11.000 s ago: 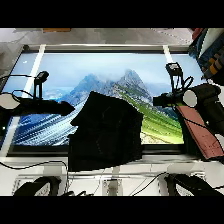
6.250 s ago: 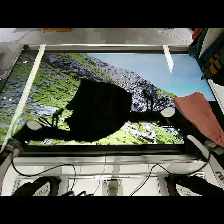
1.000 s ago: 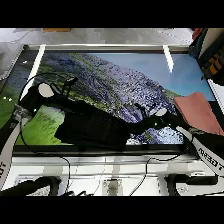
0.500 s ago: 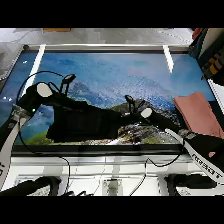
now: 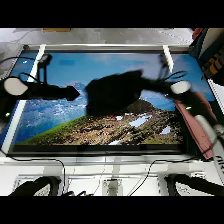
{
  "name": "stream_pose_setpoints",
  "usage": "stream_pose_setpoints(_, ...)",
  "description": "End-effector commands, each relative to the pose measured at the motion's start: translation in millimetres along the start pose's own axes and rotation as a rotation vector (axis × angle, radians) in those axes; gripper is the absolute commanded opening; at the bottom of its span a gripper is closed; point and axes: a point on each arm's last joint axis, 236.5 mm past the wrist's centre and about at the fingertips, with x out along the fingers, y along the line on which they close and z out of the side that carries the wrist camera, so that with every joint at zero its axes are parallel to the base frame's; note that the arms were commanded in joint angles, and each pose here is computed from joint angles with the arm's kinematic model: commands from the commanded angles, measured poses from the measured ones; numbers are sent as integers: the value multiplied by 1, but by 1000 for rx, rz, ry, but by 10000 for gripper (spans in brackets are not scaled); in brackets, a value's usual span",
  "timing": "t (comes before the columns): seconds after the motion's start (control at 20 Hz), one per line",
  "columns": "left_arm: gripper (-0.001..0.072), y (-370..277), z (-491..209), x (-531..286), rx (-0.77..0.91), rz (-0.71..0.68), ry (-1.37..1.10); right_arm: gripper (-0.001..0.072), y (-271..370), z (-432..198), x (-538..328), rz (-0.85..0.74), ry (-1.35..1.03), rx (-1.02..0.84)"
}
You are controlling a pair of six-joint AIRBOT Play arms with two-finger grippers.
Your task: Fold the clothes and pants, and hang the long-sleeved shirts on hangers.
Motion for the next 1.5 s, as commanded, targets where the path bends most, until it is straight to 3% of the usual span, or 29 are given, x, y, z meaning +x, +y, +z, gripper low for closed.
stream_pose_setpoints(0.0, 662, -11, 29, -43, 36, 18, -161, 36, -67, 97, -97, -195, -222, 34)
stream_pose_setpoints(0.1, 662, -17, 37, -59, 52, 20, -216, 36, -115, 118, -154, -324, -294, 94)
stream_pose_setpoints(0.25, 662, -23, 46, -75, 66, 24, -272, 36, -183, 100, -226, -511, -271, 226)
stream_pose_setpoints(0.4, 662, -24, 47, -78, 68, 24, -281, 36, -244, 37, -296, -736, -112, 400)
stream_pose_setpoints(0.6, 663, -24, 47, -78, 68, 24, -281, 35, -278, -77, -397, -1107, 141, 789)
stream_pose_setpoints(0.8, 662, -24, 48, -79, 68, 25, -288, 35, -274, -126, -453, -1298, 420, 772)
stream_pose_setpoints(0.95, 663, -24, 48, -79, 68, 25, -288, 56, -275, -134, -452, -1291, 477, 773)
stream_pose_setpoints(1.0, 663, -24, 48, -79, 68, 25, -288, 216, -278, -130, -446, -1272, 453, 763)
stream_pose_setpoints(1.05, 663, -24, 48, -79, 67, 25, -288, 534, -280, -126, -442, -1258, 432, 755)
stream_pose_setpoints(1.1, 663, -24, 48, -78, 67, 25, -287, 698, -282, -124, -440, -1250, 419, 750)
stream_pose_setpoints(1.25, 663, -24, 48, -78, 67, 25, -287, 671, -281, -112, -417, -1155, 358, 747)
stream_pose_setpoints(1.3, 663, -24, 48, -78, 67, 25, -287, 534, -277, -105, -401, -1086, 324, 752)
stream_pose_setpoints(1.4, 663, -24, 48, -78, 67, 25, -286, 88, -265, -89, -367, -950, 274, 742)
stream_pose_setpoints(1.45, 663, -24, 48, -78, 67, 25, -287, 36, -255, -81, -349, -893, 277, 709)
